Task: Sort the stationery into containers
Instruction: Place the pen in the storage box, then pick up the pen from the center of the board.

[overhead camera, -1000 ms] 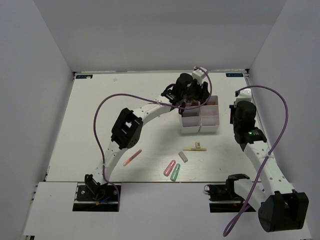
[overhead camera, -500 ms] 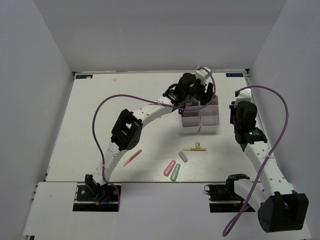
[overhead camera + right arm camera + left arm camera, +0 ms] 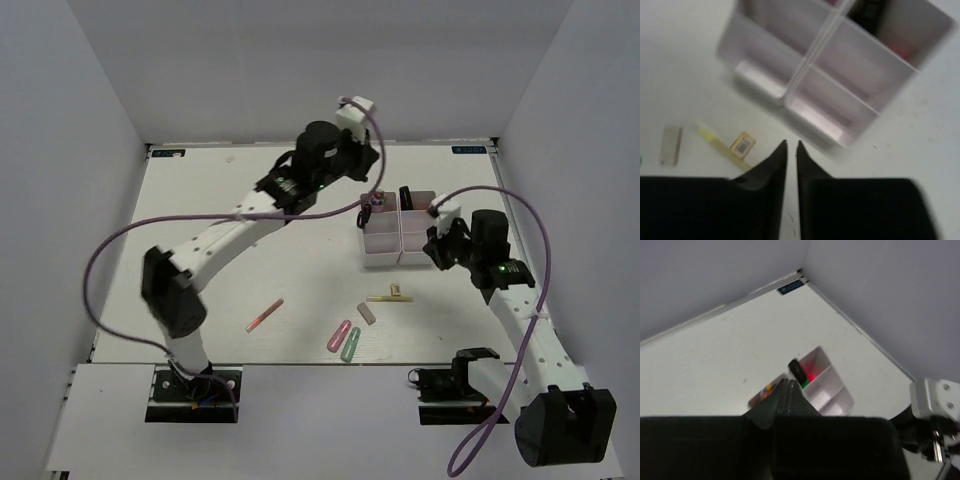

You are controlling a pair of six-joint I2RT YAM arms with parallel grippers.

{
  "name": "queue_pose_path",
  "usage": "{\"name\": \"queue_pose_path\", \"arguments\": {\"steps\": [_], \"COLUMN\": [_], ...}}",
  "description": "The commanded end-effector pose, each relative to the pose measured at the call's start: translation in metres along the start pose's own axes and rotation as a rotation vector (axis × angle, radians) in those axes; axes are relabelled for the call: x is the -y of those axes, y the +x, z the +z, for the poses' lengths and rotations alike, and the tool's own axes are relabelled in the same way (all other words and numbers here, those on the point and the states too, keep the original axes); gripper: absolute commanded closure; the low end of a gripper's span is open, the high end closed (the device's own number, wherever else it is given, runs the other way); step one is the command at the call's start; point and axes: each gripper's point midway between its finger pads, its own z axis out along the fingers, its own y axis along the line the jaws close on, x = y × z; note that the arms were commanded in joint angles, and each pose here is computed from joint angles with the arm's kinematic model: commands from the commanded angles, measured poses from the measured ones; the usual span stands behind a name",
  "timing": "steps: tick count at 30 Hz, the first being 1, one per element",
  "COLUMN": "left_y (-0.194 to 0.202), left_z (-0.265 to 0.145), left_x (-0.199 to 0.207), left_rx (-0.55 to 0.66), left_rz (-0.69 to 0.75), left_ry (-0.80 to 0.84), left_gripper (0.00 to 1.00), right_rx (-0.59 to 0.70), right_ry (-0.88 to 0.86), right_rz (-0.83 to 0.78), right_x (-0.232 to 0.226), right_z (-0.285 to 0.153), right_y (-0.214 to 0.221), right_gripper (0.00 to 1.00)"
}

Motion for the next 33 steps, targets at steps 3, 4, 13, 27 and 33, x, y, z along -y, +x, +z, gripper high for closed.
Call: {"name": "queue_pose_path", "arguments": {"steps": [3, 4, 13, 27, 33], "left_y": [0.05, 0.077, 0.21, 0.238, 0.236], "left_z": [-0.133, -0.156, -0.3, -0.319, -0.32], "left_x": [-0.036, -0.047, -0.111, -0.13, -0.129], "left_rx": [-0.323, -0.399, -0.649, -0.554, -0.523], "left_rz": [-0.083, -0.1, -0.179, -0.343, -0.364], "left_ry": [-0.206, -0.245, -0.477, -0.495, -0.488], "left_gripper": [1.0, 0.72, 0.07, 0.12, 0.12], "right_rx": [0.108, 0.109, -0.007, -0.204, -0.255], "right_ry": [-0.662, -0.722, -0.91, -0.832, -0.803], "right_rz": [-0.161, -0.243, -0.45, -0.77, -0.811], "right_x": [-0.108, -0.117, -0.132, -0.099, -0.088], "right_z": [-0.03, -0.038, -0.033, 0.004, 0.012], "right_y": [0.0, 0.009, 0.057, 0.124, 0.139], "right_gripper": [1.0, 0.93, 0.69, 0.79, 0.71]}}
